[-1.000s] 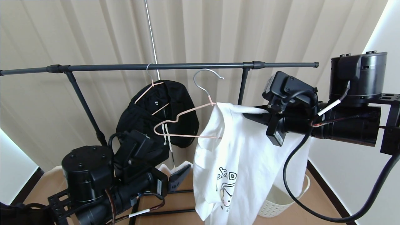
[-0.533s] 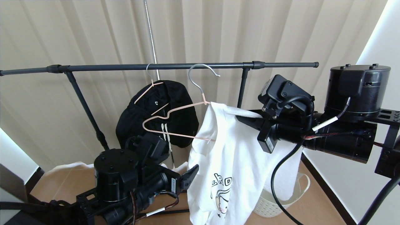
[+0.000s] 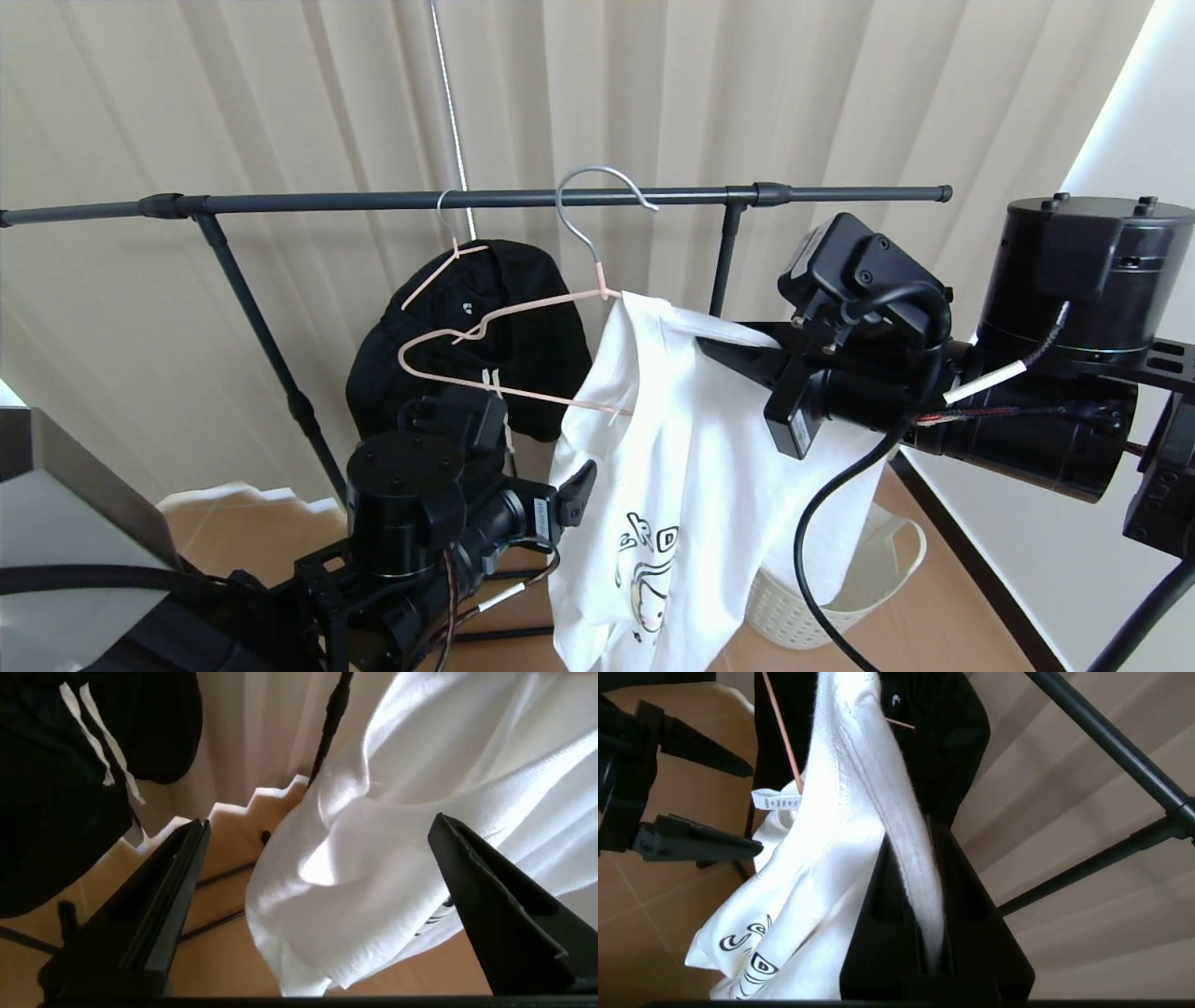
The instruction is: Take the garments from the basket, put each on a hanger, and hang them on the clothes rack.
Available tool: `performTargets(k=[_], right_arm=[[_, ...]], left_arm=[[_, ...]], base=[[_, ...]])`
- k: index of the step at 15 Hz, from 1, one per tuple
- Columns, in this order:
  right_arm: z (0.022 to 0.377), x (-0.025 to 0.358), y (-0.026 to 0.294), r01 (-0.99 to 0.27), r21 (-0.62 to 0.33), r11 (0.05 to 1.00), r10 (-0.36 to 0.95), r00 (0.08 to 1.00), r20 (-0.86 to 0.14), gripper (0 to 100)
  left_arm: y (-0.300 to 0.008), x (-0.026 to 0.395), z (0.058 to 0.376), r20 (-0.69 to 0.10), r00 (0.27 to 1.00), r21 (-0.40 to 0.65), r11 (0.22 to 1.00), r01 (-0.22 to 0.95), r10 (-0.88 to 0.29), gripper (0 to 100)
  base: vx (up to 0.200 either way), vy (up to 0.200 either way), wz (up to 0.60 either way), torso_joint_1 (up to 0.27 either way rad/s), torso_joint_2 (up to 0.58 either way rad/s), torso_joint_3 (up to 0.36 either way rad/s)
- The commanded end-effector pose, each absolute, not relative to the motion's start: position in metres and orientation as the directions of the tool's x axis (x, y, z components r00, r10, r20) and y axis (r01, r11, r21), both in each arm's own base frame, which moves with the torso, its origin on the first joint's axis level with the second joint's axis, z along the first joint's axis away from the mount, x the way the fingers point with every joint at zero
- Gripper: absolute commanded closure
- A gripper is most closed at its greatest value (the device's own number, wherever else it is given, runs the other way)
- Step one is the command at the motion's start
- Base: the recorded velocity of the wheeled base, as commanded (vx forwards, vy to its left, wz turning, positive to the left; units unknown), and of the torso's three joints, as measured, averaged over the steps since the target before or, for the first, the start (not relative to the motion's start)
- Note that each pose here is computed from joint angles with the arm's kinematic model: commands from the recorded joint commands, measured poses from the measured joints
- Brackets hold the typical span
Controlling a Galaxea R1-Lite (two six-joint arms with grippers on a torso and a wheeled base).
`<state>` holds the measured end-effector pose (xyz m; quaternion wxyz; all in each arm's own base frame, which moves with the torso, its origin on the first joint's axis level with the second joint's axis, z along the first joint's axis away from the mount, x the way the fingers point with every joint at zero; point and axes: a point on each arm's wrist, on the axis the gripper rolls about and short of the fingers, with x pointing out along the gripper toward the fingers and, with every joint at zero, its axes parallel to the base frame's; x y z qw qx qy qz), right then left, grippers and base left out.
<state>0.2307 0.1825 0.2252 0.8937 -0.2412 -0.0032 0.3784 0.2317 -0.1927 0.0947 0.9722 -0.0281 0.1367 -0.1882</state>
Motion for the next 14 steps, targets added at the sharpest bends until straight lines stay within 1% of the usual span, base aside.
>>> performTargets(k=[1,4,6,11,14], right_arm=[[0.224,0.230,0.183,-0.677,-0.434,0.595,0.680,0.711,-0.179,100],[0.225,0.225,0.183,-0.683,-0.434,0.588,0.687,0.704,-0.178,100],[0.227,0.224,0.182,-0.682,-0.435,0.588,0.689,0.704,-0.172,100],[0.230,0.221,0.180,-0.677,-0.437,0.592,0.689,0.707,-0.161,100],[0.232,0.220,0.178,-0.673,-0.438,0.596,0.688,0.710,-0.154,100]], left_arm=[[-0.197,0.238,0.090,-0.256,0.906,-0.100,0.941,0.323,-0.338,0],[-0.200,0.243,0.093,-0.225,0.928,-0.116,0.954,0.275,-0.295,0],[-0.203,0.249,0.092,-0.213,0.946,-0.118,0.968,0.222,-0.243,0],[-0.205,0.257,0.081,-0.227,0.959,-0.084,0.984,0.154,-0.170,0],[-0.196,0.268,0.075,-0.239,0.963,-0.053,0.992,0.114,-0.123,0]], base=[[0.000,0.000,0.00,0.000,0.00,0.000],[0.000,0.000,0.00,0.000,0.00,0.000],[0.000,0.000,0.00,0.000,0.00,0.000],[0.000,0.000,0.00,0.000,0.00,0.000],[0.000,0.000,0.00,0.000,0.00,0.000]])
